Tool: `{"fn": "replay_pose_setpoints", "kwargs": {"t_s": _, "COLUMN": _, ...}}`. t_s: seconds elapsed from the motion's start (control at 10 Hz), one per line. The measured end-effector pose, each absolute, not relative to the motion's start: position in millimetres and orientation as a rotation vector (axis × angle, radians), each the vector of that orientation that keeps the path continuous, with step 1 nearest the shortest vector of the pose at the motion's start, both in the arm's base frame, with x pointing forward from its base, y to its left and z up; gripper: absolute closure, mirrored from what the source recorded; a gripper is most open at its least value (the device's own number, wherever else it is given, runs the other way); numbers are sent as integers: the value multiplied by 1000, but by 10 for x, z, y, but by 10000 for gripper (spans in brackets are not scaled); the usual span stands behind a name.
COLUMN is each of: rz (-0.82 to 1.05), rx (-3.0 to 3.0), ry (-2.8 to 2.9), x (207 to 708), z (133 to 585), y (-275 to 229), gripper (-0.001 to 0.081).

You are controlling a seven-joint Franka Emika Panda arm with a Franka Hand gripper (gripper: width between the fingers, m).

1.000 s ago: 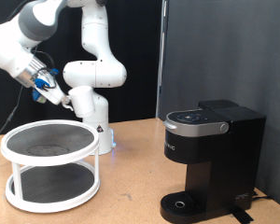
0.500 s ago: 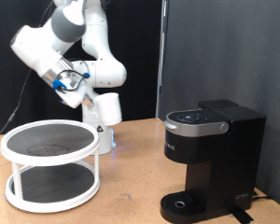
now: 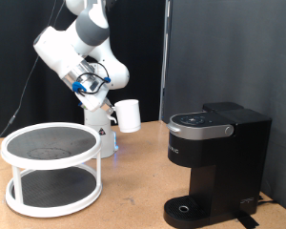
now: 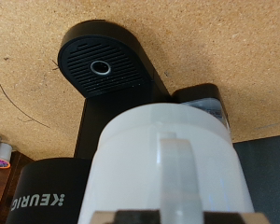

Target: Make a cup of coffee with the keurig machine

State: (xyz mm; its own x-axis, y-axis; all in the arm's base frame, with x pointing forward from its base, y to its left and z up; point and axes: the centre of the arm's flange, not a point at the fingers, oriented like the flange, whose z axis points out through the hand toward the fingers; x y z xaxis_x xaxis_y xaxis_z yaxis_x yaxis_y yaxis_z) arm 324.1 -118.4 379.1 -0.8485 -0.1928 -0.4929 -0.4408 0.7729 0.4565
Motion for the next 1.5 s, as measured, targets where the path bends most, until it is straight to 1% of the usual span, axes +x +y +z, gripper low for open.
{"fn": "replay_pose_setpoints", "kwargs": {"t_s": 0.5, "rz": 794, "rx": -496, "ry": 2564, "x": 3346, "z": 3719, "y": -1120, "gripper": 802}}
{"fn": "replay_pose_setpoints", "kwargs": {"t_s": 0.8, "rz": 728, "rx": -511, "ry": 2603, "x": 3415, "z": 3607, "y": -1048, "gripper": 802}}
{"fn": "replay_pose_setpoints", "kwargs": {"t_s": 1.1, "rz": 648, "rx": -472, "ry": 2659, "x": 3606, "z": 3342, "y": -923, "gripper": 802}}
{"fn": "replay_pose_setpoints", "kwargs": {"t_s": 1.5, "rz": 633, "rx": -442, "ry": 2683, "x": 3775, "z": 2952, "y": -864, "gripper": 802}}
